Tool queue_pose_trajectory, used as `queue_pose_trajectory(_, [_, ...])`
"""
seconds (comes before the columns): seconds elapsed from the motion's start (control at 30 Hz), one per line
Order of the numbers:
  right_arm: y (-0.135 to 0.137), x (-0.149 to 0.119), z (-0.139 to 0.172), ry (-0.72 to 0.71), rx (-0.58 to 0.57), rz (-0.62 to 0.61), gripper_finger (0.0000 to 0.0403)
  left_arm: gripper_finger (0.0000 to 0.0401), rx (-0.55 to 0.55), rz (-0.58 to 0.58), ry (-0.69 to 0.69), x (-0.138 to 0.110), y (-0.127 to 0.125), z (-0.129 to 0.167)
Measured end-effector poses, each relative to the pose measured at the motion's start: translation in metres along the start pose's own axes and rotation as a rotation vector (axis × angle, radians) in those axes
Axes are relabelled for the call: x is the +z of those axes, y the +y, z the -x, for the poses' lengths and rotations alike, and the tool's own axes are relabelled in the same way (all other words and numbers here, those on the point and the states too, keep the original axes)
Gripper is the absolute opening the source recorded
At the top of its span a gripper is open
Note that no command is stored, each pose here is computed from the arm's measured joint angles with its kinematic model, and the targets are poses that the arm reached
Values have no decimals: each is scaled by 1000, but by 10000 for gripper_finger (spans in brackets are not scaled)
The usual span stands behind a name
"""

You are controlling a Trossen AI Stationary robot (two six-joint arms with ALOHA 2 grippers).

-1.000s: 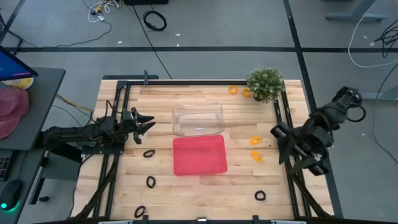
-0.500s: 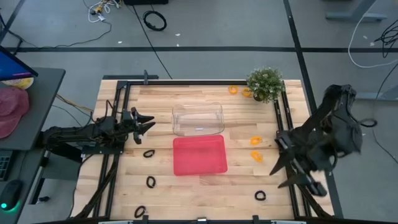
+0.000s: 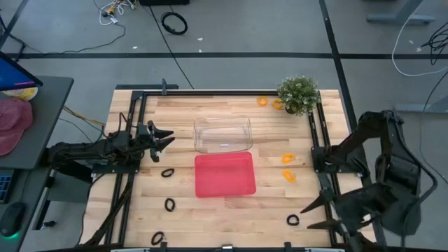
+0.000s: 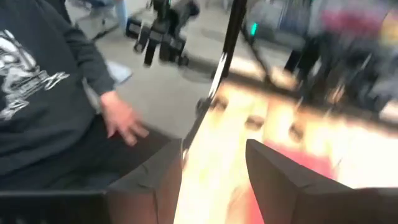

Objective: Sort spring keychains
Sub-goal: Put the black spring keychain into the red bin

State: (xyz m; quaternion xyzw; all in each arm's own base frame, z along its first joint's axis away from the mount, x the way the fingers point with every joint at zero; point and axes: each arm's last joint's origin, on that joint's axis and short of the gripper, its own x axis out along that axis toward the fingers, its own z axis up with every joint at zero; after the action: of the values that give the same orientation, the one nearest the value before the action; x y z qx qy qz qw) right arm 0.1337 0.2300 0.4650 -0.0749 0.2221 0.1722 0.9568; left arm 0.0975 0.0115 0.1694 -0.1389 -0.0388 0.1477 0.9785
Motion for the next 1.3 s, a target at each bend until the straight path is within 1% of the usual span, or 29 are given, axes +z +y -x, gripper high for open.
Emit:
queue_pose_trajectory(0.13, [7, -5, -14, 132, 21, -82, 180, 154, 0, 0, 0, 0, 0, 0])
queue_pose_trajectory(0.3, [7, -10, -25, 275, 90, -277, 180, 154, 0, 0, 0, 0, 0, 0])
queue_pose_trajectory(0.5, [6, -24, -44, 397, -15, -411, 180, 154, 0, 0, 0, 0, 0, 0])
queue_pose_trajectory(0.6, [12, -38, -58, 513, -29, -480, 180, 154, 0, 0, 0, 0, 0, 0])
queue_pose_trajectory(0.7, [17, -52, -68, 593, -44, -498, 180, 154, 0, 0, 0, 0, 0, 0])
queue_pose_trajectory(0.83, [22, -77, -83, 702, -105, -571, 180, 154, 0, 0, 0, 0, 0, 0])
queue_pose_trajectory(0.93, [24, -95, -91, 794, -129, -632, 180, 154, 0, 0, 0, 0, 0, 0])
queue_pose_trajectory(1.03, [27, -114, -98, 890, -123, -655, 180, 154, 0, 0, 0, 0, 0, 0])
queue_pose_trajectory(1.1, [29, -126, -103, 935, -103, -636, 180, 154, 0, 0, -1, 0, 0, 0])
queue_pose_trajectory(1.23, [33, -148, -117, 937, -58, -573, 180, 154, 0, 0, -1, 0, 0, 0])
queue_pose_trajectory(1.3, [35, -158, -125, 916, -31, -583, 180, 154, 0, 0, -2, 0, 0, 0])
